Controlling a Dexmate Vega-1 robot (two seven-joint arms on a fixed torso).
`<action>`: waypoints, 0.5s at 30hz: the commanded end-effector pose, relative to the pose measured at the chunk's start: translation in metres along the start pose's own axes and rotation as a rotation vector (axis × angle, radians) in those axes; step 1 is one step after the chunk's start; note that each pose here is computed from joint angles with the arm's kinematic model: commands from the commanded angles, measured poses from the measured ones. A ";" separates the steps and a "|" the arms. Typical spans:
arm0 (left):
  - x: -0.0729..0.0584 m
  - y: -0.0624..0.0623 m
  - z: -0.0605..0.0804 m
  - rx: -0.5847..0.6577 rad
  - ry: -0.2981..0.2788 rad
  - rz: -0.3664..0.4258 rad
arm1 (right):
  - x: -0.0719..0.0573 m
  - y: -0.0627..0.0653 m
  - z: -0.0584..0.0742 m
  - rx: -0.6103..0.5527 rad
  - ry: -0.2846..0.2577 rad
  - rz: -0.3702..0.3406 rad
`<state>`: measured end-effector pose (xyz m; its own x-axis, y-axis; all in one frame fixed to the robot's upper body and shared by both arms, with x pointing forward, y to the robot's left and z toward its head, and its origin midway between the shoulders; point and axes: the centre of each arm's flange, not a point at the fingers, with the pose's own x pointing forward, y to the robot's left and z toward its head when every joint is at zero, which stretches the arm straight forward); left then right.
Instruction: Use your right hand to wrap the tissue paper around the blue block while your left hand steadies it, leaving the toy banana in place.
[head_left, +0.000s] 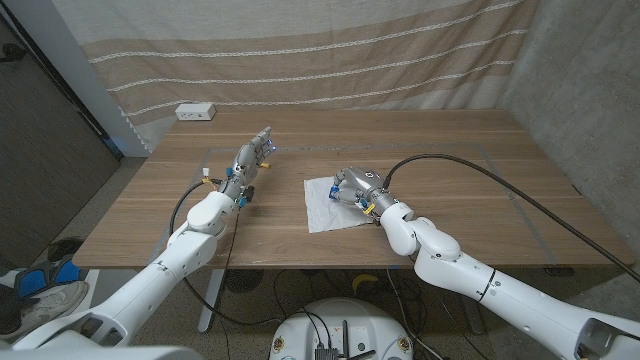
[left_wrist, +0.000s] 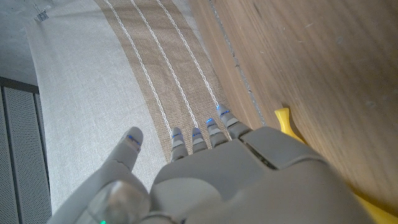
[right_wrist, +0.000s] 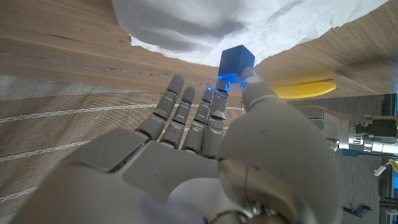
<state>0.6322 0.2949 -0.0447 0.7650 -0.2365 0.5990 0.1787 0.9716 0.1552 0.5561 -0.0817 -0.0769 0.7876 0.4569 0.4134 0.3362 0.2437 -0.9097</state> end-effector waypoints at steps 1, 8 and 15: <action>0.002 0.001 -0.001 0.003 0.007 -0.004 | 0.001 0.004 -0.001 -0.012 0.013 0.025; 0.003 0.002 -0.002 0.002 0.009 -0.005 | 0.001 0.003 -0.003 -0.015 0.023 0.033; 0.004 0.003 -0.002 0.001 0.007 -0.008 | 0.000 0.002 -0.004 -0.002 0.023 0.059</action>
<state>0.6347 0.2959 -0.0436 0.7681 -0.2406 0.5935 0.1810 0.9705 0.1591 0.5587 -0.0825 -0.0790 0.8039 0.4501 0.3887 0.3211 0.2215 -0.9208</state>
